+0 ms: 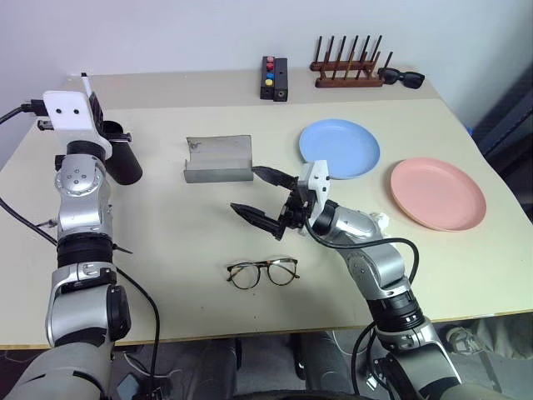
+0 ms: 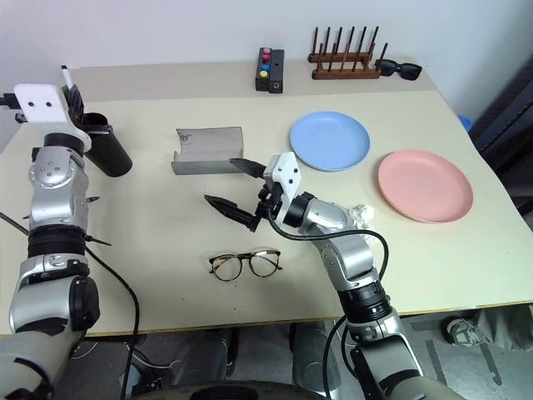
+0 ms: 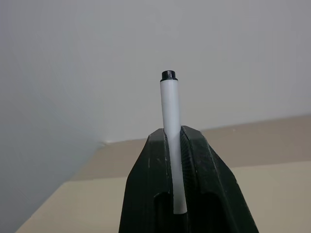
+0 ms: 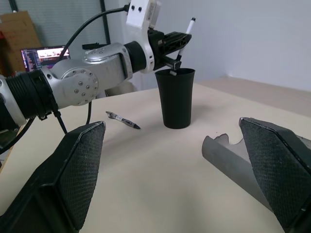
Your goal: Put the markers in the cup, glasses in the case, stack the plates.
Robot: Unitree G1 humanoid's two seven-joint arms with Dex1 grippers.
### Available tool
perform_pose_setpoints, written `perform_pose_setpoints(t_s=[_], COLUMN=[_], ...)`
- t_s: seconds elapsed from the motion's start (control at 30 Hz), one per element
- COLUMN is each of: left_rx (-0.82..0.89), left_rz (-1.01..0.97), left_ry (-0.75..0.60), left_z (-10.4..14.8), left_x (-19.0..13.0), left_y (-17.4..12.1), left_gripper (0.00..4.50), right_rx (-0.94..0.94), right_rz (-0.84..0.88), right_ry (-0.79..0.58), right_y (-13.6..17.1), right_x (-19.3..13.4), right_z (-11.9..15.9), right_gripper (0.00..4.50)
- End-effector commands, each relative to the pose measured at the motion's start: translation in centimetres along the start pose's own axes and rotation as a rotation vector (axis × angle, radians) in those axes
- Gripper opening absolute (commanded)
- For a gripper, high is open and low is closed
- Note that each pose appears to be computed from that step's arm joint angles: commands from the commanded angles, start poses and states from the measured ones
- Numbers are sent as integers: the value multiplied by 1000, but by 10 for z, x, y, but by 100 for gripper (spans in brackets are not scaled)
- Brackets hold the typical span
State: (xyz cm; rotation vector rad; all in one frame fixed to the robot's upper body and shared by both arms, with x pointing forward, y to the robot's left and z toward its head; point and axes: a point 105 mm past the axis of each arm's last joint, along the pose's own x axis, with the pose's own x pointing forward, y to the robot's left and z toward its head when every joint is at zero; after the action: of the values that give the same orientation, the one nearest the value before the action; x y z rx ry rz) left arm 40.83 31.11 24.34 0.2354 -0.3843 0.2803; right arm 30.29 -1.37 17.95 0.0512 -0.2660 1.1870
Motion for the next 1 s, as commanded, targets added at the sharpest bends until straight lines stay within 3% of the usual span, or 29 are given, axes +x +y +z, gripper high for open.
perform_pose_setpoints(t_s=[0.03, 0.07, 0.37, 0.5, 0.6, 0.67, 0.7, 0.73, 0.87, 1.0], left_rx=[-2, -1, -13, -96, -141, -116, -103, -85, -68, -144], left_rz=[35, 36, 38, 24, 25, 102, 157, 216, 377, 452], left_ry=[-43, -43, -44, -74, -91, -70, -37, 5, 212, 437], left_z=[13, 13, 14, 29, 44, 46, 42, 36, 0, -36], left_x=[1, 1, 0, 1, -5, -12, -16, -21, -47, -67], left_y=[9, 9, 8, 22, 51, 79, 93, 107, 138, 133], left_gripper=[155, 204, 204, 204, 286, 388, 436, 447, 447, 447], right_rx=[-38, -38, -37, -38, -38, -37, -37, -35, -27, -22], right_rz=[22, 22, 23, 21, 15, 11, 10, 10, 21, 36], right_ry=[-67, -67, -67, -67, -68, -67, -66, -66, -66, -67], right_y=[4, 4, 5, 5, 5, 5, 5, 5, 6, 8], right_x=[5, 5, 4, 4, 3, 2, 2, 2, 4, 6], right_z=[18, 18, 18, 18, 19, 18, 18, 18, 17, 16], right_gripper=[450, 450, 450, 450, 450, 450, 450, 450, 450, 450])
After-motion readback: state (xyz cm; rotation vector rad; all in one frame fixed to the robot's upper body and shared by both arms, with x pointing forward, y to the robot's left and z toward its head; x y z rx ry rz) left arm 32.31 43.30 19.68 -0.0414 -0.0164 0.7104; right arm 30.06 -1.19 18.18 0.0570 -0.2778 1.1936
